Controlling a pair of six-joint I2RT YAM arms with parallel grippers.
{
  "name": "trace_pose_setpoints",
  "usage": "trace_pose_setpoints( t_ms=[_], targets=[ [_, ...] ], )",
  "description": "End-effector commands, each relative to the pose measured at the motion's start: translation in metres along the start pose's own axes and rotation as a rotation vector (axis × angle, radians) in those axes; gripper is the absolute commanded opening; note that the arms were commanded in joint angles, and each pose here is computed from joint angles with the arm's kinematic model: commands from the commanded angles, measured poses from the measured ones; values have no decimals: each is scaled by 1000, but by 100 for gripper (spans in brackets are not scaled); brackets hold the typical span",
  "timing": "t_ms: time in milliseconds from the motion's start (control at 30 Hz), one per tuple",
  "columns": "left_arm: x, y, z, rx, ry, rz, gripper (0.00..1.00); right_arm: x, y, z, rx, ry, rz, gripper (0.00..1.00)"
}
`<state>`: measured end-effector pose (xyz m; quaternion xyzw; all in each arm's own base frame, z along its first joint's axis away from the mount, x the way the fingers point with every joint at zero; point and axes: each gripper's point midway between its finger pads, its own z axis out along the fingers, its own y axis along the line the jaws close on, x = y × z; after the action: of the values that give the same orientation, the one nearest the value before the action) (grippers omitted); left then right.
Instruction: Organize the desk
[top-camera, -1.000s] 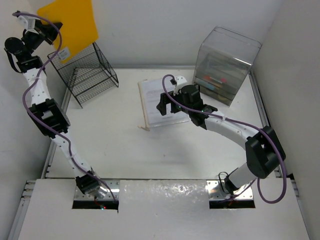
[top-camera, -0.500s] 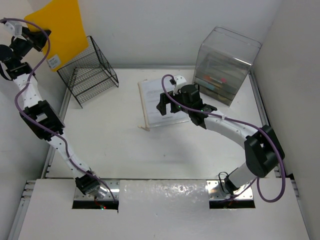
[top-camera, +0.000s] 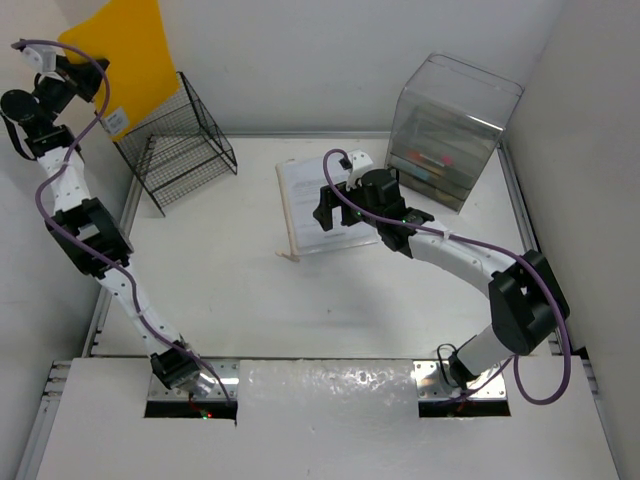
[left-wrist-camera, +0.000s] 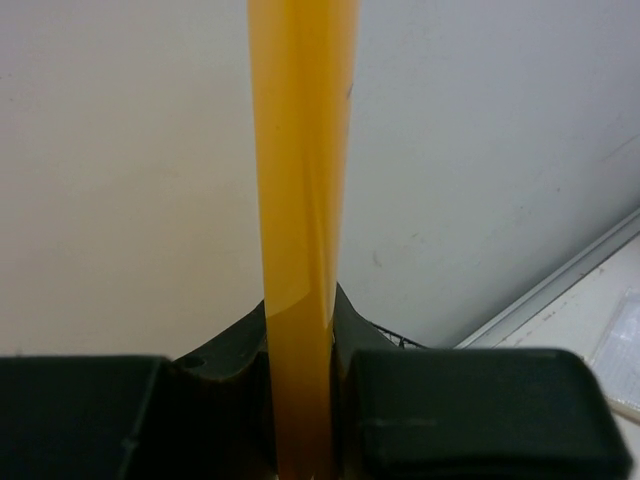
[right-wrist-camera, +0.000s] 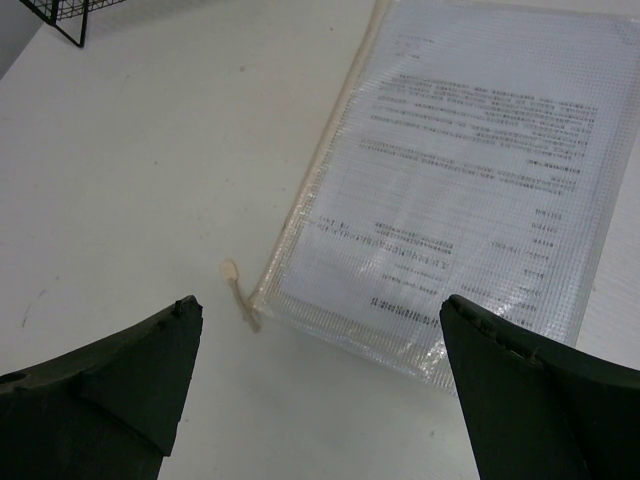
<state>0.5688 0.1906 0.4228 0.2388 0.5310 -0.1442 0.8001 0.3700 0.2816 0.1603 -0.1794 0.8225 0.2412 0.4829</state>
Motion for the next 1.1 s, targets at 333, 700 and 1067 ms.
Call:
trace_pose_setpoints(
  t_ms=[333, 700, 1067],
  targets=[
    [25, -4, 19, 9, -20, 37, 0, -16, 10, 5, -24, -34, -20, 99],
    [24, -27, 16, 125, 8, 51, 0, -13, 10, 7, -20, -17, -29, 99],
    [-3, -48, 16, 218, 22, 98, 0, -15, 12, 8, -30, -11, -35, 99]
  ],
)
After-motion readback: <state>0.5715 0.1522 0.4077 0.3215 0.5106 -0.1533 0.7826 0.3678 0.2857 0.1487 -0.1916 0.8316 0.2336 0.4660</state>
